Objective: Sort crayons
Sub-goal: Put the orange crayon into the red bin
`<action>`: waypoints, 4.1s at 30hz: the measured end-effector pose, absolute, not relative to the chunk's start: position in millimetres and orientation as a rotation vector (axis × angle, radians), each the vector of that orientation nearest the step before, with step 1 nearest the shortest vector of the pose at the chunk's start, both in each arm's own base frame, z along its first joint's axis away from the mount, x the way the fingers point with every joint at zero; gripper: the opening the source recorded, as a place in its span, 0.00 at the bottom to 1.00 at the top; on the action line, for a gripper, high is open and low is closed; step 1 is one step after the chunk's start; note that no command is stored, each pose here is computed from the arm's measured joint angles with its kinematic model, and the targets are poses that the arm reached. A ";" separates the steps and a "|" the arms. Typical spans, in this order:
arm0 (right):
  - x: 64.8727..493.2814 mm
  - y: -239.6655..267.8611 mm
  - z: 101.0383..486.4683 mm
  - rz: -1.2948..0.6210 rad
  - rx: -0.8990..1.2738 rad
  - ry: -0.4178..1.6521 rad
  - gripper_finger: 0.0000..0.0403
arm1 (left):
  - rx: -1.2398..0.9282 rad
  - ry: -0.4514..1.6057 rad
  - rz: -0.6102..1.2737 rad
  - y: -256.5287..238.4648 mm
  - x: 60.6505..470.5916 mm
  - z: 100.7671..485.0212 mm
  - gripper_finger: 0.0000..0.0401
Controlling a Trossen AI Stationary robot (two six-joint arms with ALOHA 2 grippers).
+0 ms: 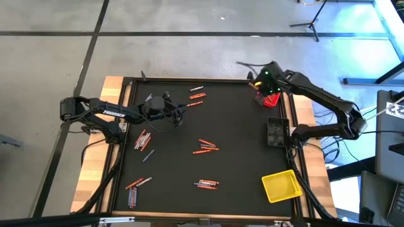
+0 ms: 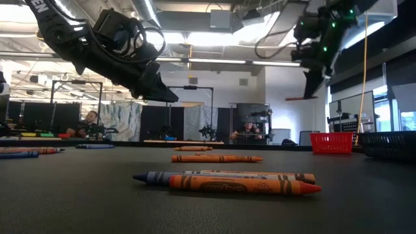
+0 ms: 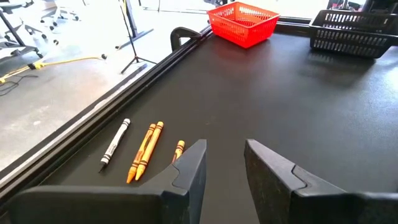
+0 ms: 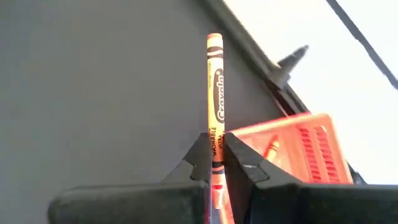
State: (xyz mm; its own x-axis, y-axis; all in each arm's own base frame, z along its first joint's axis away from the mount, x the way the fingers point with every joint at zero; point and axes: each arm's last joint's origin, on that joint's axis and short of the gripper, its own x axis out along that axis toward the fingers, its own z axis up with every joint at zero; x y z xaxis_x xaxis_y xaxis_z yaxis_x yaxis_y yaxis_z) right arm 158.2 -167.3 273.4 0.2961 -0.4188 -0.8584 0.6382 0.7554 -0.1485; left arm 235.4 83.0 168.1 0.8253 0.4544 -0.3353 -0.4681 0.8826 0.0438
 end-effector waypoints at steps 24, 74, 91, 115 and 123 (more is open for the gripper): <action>116.9 -186.8 211.1 -0.900 0.363 1.127 0.07 | -0.040 0.344 0.491 83.0 235.4 168.2 0.26; 293.9 -122.0 181.2 -0.099 -0.011 0.517 0.34 | -0.076 0.605 0.439 117.9 269.5 160.7 0.26; 299.0 -114.8 179.0 -0.137 -0.050 0.526 0.34 | -0.185 0.897 0.442 182.8 285.9 119.8 0.26; 299.7 -111.6 178.2 -0.142 -0.037 0.537 0.34 | -0.156 0.900 0.359 176.2 288.4 121.9 0.02; 266.9 -80.9 208.4 -0.264 -0.040 0.726 0.34 | -0.041 0.829 0.320 138.8 290.3 159.9 0.01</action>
State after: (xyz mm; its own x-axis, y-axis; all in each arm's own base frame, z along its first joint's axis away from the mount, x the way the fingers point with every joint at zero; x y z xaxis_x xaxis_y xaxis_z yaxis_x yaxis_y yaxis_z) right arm 266.9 -80.9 208.4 0.7163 -0.2526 -0.6505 0.2250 0.9660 -0.1274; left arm 290.3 138.8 159.9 0.6306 0.2638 -0.7299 -0.2956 0.9512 0.0883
